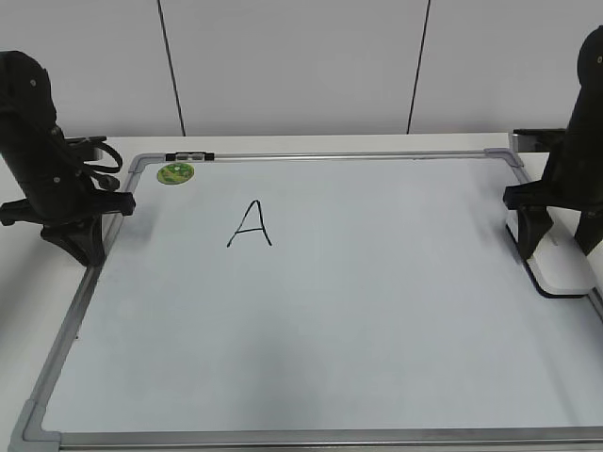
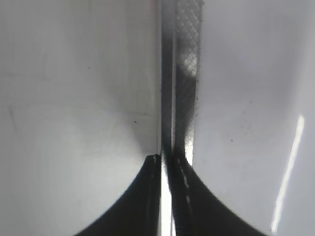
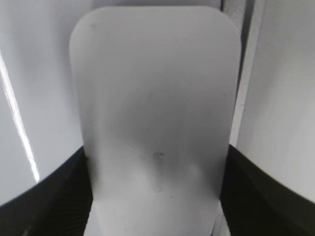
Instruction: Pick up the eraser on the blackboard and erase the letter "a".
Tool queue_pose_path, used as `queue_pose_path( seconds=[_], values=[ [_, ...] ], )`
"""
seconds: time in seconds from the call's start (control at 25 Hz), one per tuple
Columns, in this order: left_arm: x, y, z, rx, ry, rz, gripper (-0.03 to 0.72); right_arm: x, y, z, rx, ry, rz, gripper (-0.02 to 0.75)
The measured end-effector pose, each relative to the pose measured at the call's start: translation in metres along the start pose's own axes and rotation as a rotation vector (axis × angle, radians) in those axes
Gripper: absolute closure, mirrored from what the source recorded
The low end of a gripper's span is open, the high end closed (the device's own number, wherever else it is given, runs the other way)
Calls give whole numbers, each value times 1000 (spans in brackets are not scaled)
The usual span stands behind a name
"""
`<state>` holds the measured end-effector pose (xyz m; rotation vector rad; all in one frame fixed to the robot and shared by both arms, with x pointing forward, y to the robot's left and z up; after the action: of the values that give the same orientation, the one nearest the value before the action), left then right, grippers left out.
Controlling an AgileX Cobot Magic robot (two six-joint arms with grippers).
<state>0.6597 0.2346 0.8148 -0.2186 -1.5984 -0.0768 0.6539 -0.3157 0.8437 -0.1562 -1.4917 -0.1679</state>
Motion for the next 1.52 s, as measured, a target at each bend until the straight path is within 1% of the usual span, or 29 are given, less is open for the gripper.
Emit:
queue_pose_path(
  seconds=[0.08, 0.12, 0.2, 0.28, 0.4, 0.56, 0.64, 0.72, 0.76, 0.96, 1.04, 1.12, 1.2, 1.32, 1.44, 1.52],
  values=[
    [0, 0, 0, 0, 0, 0, 659, 0, 0, 0, -4, -2, 0, 204],
    [0, 0, 0, 0, 0, 0, 659, 0, 0, 0, -6, -2, 0, 185],
    [0, 0, 0, 0, 0, 0, 659, -1, 0, 0, -8, 2, -1, 119],
    [0, 0, 0, 0, 0, 0, 659, -2, 0, 0, -8, 4, -1, 88],
    [0, 0, 0, 0, 0, 0, 659, 1, 1, -3, -11, -9, -5, 76],
    [0, 0, 0, 0, 0, 1, 659, 17, 4, -18, -14, -70, -16, 76],
    [0, 0, 0, 0, 0, 1, 645, 23, 5, -22, -16, -91, -19, 76],
    [0, 2, 0, -6, 1, -8, 599, 26, 5, -22, -16, -97, -20, 76],
    [0, 3, 0, -12, 2, -18, 556, 28, 5, -22, -16, -101, -21, 76],
    [6, 12, -1, -46, 11, -68, 260, 35, 6, -22, -20, -117, -31, 76],
    [19, 15, -5, -57, -8, -90, 165, 40, 7, -22, -22, -125, -41, 76],
    [37, 14, -11, -60, -45, -98, 102, 48, 9, -21, -25, -142, -51, 76],
    [58, 13, -15, -64, -84, -106, 81, 58, 9, -20, -26, -163, -59, 76],
    [85, 11, -16, -66, -125, -111, 75, 82, 11, -17, -27, -213, -76, 81],
    [103, 9, -8, -64, -123, -111, 97, 104, 16, -13, -32, -257, -115, 102],
    [112, 8, -1, -63, -109, -110, 127, 122, 18, -8, -34, -290, -141, 133]
  ],
)
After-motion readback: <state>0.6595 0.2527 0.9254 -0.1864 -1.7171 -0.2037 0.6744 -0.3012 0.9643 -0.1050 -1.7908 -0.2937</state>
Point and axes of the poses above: a point on each arm's last joint axis where the gripper is mounted, x pointing back along that axis away from the gripper, y along the wrist's bending axis when the last joint is at zero, z = x × y, the point moved 9 cm from there along -x, pointing out along that axis toward the gripper, and after that the axes turned 13 degrees about -x, right-handed, at the moved point
